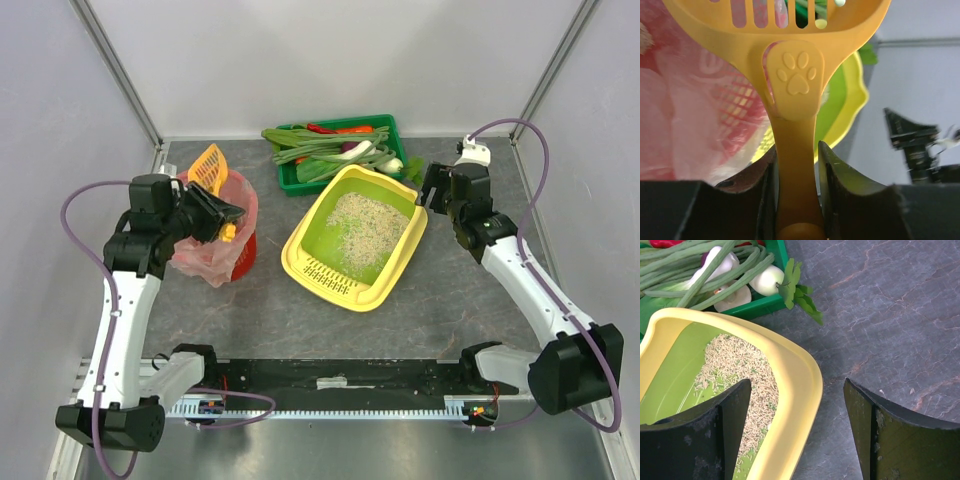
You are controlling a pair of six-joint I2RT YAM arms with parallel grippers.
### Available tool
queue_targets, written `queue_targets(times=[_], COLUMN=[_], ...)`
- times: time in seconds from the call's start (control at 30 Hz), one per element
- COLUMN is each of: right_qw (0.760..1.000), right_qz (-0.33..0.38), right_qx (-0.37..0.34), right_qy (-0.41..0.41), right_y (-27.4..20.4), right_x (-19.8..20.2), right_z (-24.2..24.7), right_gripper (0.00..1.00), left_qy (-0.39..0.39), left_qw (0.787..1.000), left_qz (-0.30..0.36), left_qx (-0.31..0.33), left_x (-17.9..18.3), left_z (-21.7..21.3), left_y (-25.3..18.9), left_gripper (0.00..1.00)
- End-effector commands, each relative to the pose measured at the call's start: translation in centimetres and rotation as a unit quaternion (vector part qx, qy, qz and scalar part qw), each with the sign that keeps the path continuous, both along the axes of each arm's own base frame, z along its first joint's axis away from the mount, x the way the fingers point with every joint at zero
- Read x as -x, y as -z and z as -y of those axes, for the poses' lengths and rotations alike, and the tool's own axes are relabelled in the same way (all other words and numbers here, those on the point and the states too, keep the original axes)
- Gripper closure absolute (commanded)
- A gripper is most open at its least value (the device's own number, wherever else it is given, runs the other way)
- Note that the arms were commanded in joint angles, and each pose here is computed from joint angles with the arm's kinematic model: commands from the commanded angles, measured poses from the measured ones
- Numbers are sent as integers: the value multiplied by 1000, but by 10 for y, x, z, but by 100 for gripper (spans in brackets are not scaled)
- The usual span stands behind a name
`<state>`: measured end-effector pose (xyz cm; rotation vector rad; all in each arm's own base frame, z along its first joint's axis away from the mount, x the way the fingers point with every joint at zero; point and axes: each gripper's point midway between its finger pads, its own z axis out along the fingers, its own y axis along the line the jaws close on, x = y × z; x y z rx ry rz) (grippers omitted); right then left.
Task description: Clean the litter box
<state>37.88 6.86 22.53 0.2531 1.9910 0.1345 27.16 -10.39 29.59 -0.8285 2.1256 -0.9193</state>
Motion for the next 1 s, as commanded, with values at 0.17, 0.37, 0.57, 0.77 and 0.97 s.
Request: queue_targets(times=[0.17,0.37,0.57,0.77,0.97], right_qw=[1000,1000,999,999,1000], right_qz=[25,27,28,31,29], right_qx=[-11,-14,-15,-13,-8], right_qy=[1,-2,-5,2,8], right_y=[-16,-18,-21,-22,-24], right_x=[-15,-18,-21,-19,-15], right_z=[-3,-6,-8,-4,-1], right_gripper=[17,17,18,18,18], left_qy=[230,299,373,418,442], left_qw=[929,886,817,772,738], left_qz=[119,152,144,151,176], left_qx=[-264,-322,-416,-453,-479], left_x=[45,57,63,58,50], left_z=[-15,-16,-11,10,25], left_y=[36,39,54,53,48], left_gripper=[98,98,98,98,98])
